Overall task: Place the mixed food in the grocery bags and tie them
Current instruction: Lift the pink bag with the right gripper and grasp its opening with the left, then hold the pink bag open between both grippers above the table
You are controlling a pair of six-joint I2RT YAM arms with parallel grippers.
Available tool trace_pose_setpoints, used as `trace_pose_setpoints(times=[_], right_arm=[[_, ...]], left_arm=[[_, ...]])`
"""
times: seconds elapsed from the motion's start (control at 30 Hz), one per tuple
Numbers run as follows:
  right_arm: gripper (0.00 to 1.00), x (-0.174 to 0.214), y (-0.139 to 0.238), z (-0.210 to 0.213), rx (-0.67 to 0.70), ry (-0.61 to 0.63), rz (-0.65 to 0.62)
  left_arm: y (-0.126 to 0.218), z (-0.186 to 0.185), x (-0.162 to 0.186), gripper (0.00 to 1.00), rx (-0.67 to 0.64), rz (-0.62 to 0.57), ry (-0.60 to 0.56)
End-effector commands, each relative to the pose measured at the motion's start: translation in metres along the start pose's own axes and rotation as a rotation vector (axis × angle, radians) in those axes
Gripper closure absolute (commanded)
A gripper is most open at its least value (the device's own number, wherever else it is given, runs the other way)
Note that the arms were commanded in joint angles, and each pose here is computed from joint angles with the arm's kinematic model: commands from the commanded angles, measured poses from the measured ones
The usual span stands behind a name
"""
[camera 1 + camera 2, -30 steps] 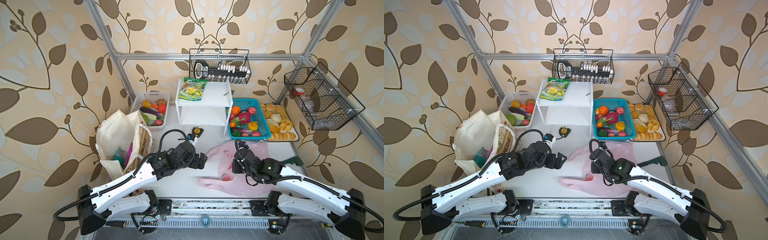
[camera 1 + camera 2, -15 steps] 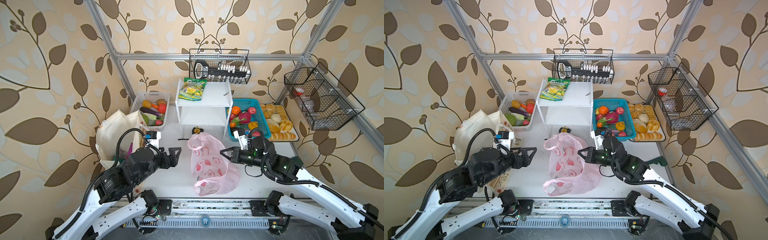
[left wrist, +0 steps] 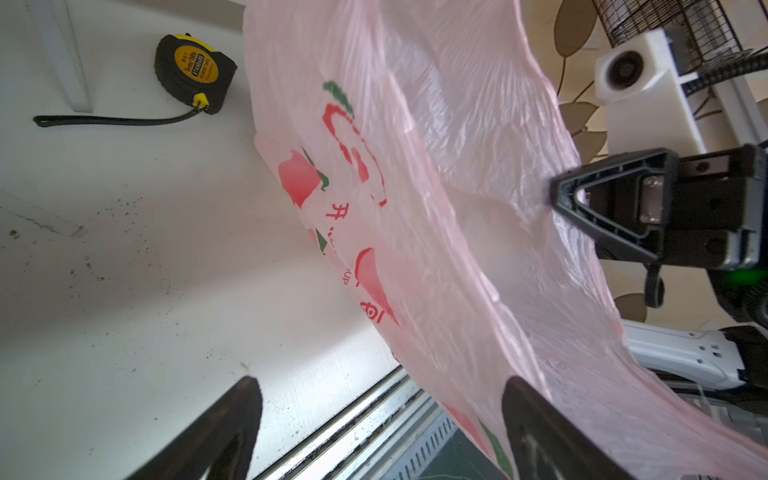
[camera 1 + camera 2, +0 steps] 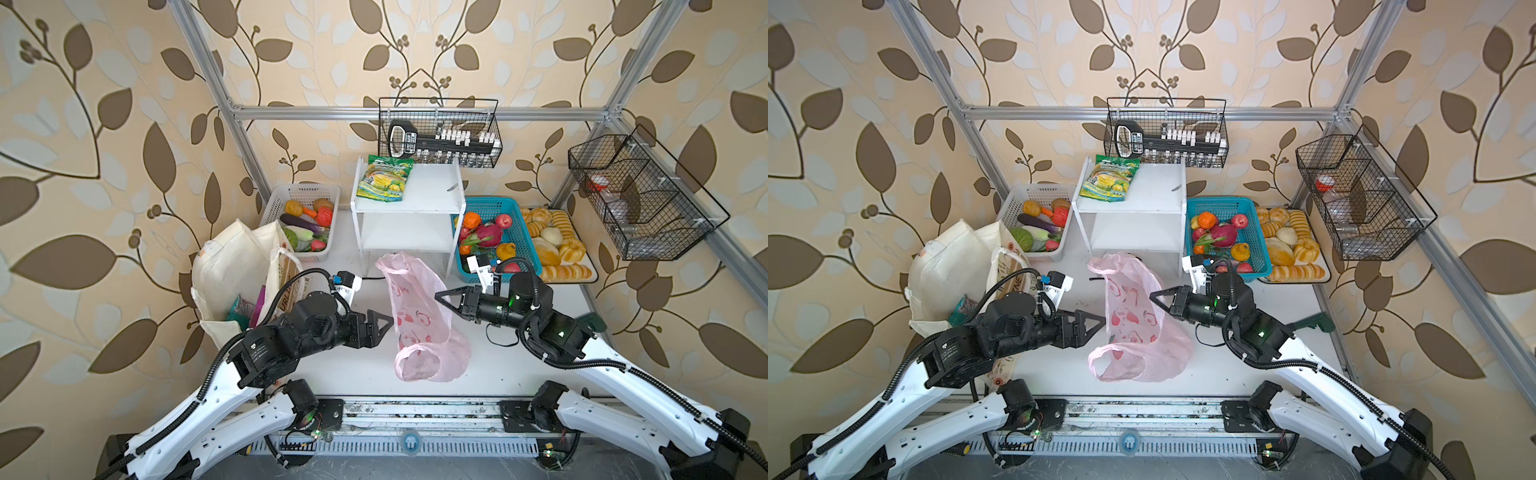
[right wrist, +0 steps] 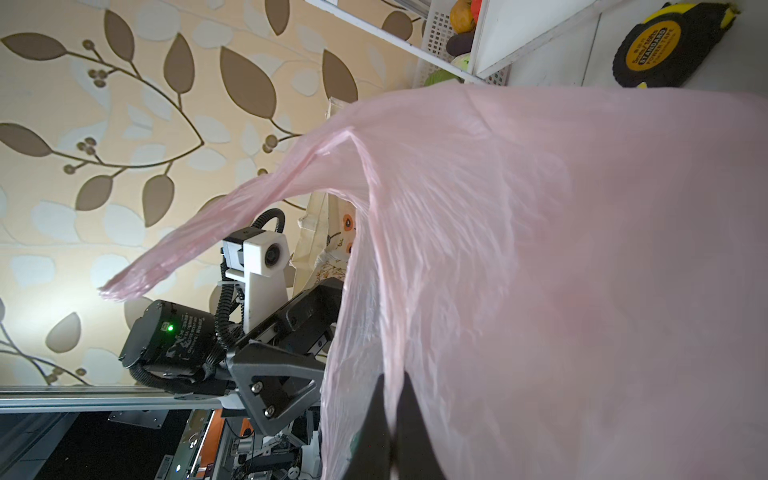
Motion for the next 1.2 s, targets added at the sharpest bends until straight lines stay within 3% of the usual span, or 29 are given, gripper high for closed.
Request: trace_pose_setpoints(times=[0.0, 0.1, 0.2, 0.33, 0.5, 0.7, 0.97, 1.07, 1.17], right_arm=[[1.00, -0.002, 0.000, -0.001, -0.022, -0.033, -0.011], [1.00, -0.002, -0.001, 0.001, -0.038, -0.044, -0.013], [1.00, -0.001, -0.001, 0.004, -0.059, -0.058, -0.009], [1.00, 0.000, -0.002, 0.011, -0.103, -0.079, -0.005], [1.00, -0.001, -0.004, 0.015, -0.132, -0.097, 0.002], [1.00, -0.003, -0.004, 0.017, -0.139, -0.101, -0.013], [1.00, -0.010, -0.009, 0.004, -0.097, -0.119, -0.041], [1.00, -0.011, -0.011, 0.003, -0.106, -0.130, -0.040], [1.00, -0.013, -0.013, 0.007, -0.125, -0.139, -0.042]], left_arm=[[0.010, -0.013, -0.022, 0.07, 0.077, -0.126, 0.070], [0.003, -0.019, -0.024, 0.08, 0.143, -0.158, 0.108], [-0.012, -0.025, -0.019, 0.10, 0.185, -0.115, 0.125], [-0.026, -0.009, -0.007, 0.14, 0.068, -0.017, 0.113], [-0.031, 0.002, -0.003, 0.17, 0.021, -0.020, 0.128], [-0.012, 0.021, -0.003, 0.14, -0.078, -0.081, 0.110], [0.023, -0.019, -0.027, 0.05, 0.109, -0.186, -0.068], [0.030, -0.006, -0.028, 0.04, 0.038, -0.216, -0.072], [0.031, 0.026, -0.020, 0.07, -0.107, -0.244, -0.001]])
Point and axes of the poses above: each gripper's point midway between its finger pads, its own y axis back along the fingers, its own z axis along the line the jaws close on, x = y × z, the point moved 1 cm from there along y, back along the fingers, and after that the axes turned 11 degrees about -y, right-handed, at the moved point
